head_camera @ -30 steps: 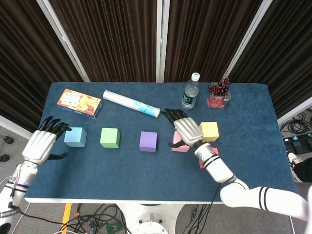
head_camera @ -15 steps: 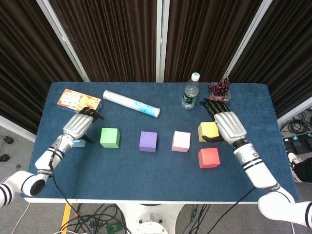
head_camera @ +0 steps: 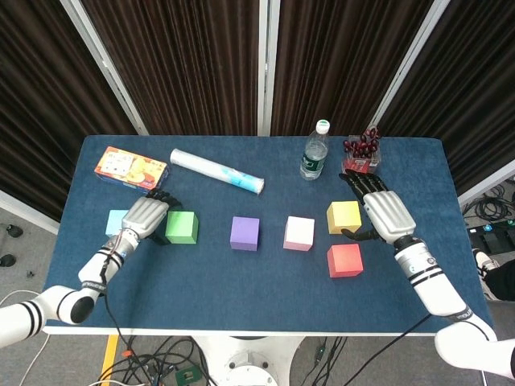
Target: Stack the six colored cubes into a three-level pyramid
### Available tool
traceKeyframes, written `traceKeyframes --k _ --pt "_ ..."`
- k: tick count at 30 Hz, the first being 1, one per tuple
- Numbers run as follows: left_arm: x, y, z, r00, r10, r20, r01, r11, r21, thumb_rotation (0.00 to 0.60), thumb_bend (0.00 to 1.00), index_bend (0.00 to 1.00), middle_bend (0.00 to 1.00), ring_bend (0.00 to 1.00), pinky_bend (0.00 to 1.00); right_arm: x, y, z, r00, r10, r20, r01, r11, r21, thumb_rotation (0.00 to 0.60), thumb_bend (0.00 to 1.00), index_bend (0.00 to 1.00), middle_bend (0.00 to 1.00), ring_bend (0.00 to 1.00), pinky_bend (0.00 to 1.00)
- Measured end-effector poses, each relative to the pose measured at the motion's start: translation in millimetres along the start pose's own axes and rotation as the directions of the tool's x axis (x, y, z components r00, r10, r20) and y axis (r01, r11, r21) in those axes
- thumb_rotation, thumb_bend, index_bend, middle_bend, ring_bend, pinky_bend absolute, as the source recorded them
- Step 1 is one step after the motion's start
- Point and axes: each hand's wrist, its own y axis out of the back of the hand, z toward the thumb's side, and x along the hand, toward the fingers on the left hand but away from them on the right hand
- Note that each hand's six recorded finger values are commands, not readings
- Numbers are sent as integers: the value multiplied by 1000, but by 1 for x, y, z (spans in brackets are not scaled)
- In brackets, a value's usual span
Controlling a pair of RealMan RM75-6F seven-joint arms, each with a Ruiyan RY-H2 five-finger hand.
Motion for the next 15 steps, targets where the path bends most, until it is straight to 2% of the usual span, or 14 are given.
traceKeyframes --k 6,9,15 --pt "13 -9 2 1000 -7 -29 7 1000 8 600 107 241 225 99 45 1 -5 -5 1000 11 8 -11 1000 0 600 101 0 22 0 0" --pt "16 -11 3 999 -5 -33 5 1000 11 600 120 262 319 182 46 1 -6 -7 1000 12 11 -12 1000 -6 600 101 0 22 0 0" --pt "19 -15 6 1000 -11 -26 11 1000 -5 600 149 324 455 285 49 1 -10 -11 1000 17 17 -16 1000 -15 600 101 0 22 0 0"
